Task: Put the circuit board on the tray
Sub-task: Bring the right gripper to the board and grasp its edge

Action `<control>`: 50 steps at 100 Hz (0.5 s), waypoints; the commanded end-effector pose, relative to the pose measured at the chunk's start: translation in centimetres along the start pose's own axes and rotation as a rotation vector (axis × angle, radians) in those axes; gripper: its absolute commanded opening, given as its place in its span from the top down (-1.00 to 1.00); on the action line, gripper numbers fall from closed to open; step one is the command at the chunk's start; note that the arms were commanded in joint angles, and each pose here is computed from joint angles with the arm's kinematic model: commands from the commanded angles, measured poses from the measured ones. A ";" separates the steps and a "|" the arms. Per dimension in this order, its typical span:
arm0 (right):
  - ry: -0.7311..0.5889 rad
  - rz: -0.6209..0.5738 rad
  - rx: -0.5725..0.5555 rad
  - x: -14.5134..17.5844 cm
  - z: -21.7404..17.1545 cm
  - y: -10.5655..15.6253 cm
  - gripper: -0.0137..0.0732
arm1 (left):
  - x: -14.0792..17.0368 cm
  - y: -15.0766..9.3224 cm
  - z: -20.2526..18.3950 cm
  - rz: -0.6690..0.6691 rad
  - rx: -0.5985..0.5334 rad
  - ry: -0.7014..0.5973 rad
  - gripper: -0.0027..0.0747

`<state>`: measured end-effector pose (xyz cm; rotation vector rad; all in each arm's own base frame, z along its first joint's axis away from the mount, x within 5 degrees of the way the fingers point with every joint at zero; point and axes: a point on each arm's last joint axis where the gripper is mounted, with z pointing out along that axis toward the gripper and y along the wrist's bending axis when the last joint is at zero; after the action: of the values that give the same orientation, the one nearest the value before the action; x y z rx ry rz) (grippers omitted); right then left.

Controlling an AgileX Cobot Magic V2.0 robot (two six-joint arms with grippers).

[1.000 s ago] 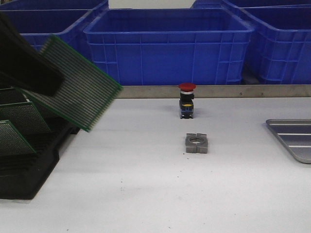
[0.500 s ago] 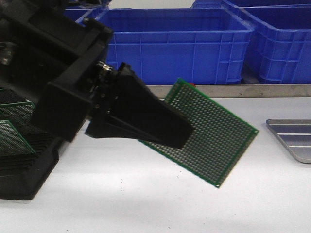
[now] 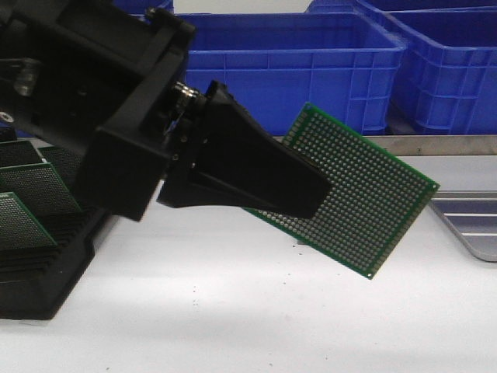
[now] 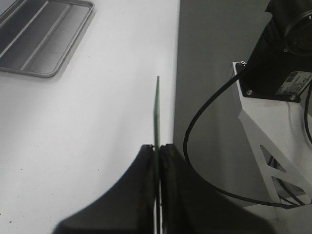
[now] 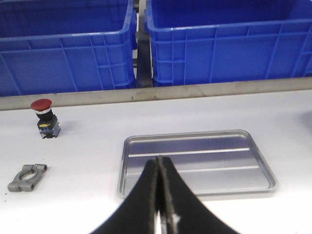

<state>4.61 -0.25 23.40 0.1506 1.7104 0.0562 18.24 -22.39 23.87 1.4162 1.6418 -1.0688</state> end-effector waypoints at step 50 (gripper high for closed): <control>0.506 0.002 -0.133 -5.6 4.0 2.5 0.53 | -2.1 -0.6 -0.5 0.006 0.024 -0.098 0.97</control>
<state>8.28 0.59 26.84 0.1598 2.2553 0.1740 18.24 -22.39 23.87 1.4165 1.6415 -1.0687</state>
